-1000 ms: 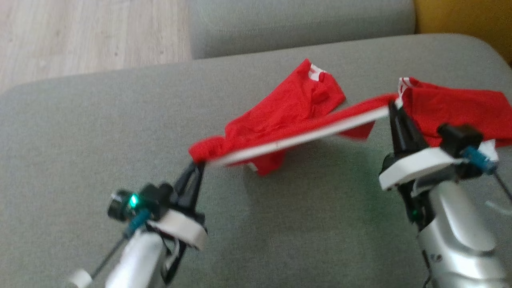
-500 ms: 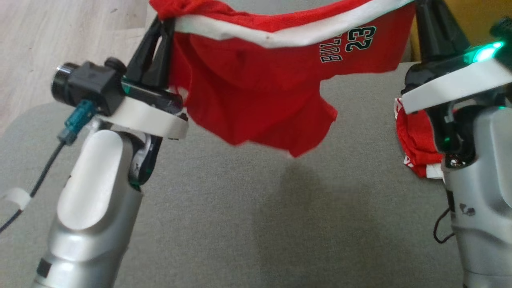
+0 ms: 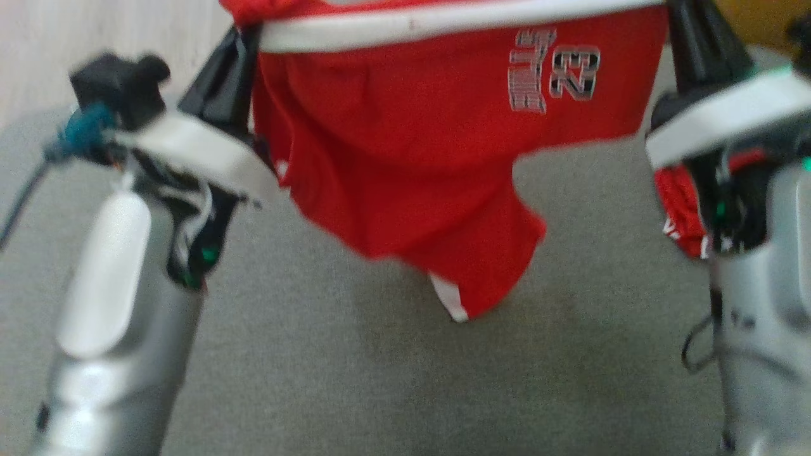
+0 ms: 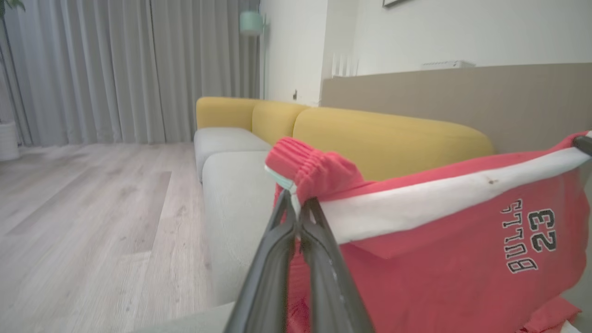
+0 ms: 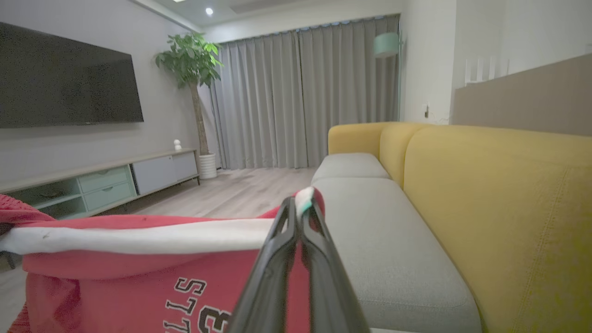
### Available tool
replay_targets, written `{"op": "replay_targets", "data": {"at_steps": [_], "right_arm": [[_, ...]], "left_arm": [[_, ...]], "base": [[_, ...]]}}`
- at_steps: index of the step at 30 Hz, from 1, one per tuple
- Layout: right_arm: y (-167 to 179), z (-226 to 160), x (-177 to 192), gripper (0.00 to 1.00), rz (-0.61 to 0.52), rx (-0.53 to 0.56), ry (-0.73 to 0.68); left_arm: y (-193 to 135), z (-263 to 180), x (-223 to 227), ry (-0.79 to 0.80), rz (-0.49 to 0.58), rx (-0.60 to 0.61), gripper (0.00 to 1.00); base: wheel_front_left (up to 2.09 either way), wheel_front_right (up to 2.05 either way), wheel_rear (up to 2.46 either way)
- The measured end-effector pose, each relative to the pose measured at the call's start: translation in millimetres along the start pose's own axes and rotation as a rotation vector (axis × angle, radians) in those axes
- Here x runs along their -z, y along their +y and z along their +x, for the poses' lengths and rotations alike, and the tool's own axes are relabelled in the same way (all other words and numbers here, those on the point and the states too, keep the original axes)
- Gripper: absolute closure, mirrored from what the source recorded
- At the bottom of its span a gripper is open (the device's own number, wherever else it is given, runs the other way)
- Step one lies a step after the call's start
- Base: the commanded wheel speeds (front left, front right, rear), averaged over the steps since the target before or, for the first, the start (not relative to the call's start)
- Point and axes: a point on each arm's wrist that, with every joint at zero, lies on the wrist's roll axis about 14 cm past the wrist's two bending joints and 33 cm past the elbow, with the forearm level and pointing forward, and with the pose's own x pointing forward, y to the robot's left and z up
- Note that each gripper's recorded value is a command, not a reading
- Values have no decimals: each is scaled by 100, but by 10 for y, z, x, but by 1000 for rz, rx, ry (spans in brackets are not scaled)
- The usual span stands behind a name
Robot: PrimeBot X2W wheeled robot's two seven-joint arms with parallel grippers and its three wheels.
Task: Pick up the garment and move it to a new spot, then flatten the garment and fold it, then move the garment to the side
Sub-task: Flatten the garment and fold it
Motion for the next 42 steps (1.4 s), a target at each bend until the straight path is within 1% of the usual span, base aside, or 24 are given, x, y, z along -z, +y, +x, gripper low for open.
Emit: {"op": "replay_targets", "data": {"at_steps": [1, 3, 5, 8, 11, 12, 13, 15, 18, 21, 25, 27, 30, 33, 36, 42], "right_arm": [[-31, 99, 76, 100, 3, 2, 20], [-107, 355, 152, 100, -18, 6, 31], [-164, 662, 123, 100, -62, 2, 5], [-281, 1145, -79, 100, -119, 10, -93], [-398, 1504, -273, 100, -129, 35, -207], [-442, 1658, -200, 100, -125, 44, -226], [-460, 1708, -68, 100, -123, 47, -206], [-464, 1743, 322, 100, -111, 45, -125], [-445, 1660, 917, 100, -84, 45, 15], [-423, 1470, 1475, 100, -65, 46, 162], [-317, 1039, 2202, 100, -84, 11, 396], [-271, 821, 2445, 100, -86, -3, 492], [-258, 567, 2627, 100, -97, -15, 595], [-309, 365, 2691, 100, -135, -27, 668], [-345, 185, 2704, 100, -144, -30, 713], [-400, -130, 2616, 100, -148, -45, 766]], "left_arm": [[57, 82, 98, 35, -26, -2, 100], [203, 295, 204, 74, -32, -13, 100], [375, 568, 168, 71, -38, -32, 100], [636, 1016, -174, -39, -16, -67, 100], [831, 1349, -478, -160, -10, -97, 100], [929, 1488, -438, -184, -32, -117, 100], [976, 1530, -332, -175, -42, -128, 100], [1055, 1554, -22, -126, -65, -149, 100], [1106, 1455, 478, -24, -93, -173, 100], [1071, 1282, 955, 84, -98, -173, 100], [991, 894, 1625, 245, -130, -195, 100], [950, 649, 1906, 317, -143, -203, 100], [817, 322, 2195, 396, -163, -199, 100], [641, 83, 2339, 446, -174, -172, 100], [499, -92, 2378, 468, -178, -145, 100], [275, -412, 2386, 483, -174, -101, 100]], "base": [[0, 0, 0], [0, 0, 0], [0, 0, 0], [0, 0, 0], [0, 0, 0], [0, 0, 0], [0, 0, 0], [0, 0, 0], [0, 0, 0], [0, 0, 0], [0, 0, 0], [0, 0, 0], [0, 0, 0], [0, 0, 0], [0, 0, 0], [0, 0, 0]]}}
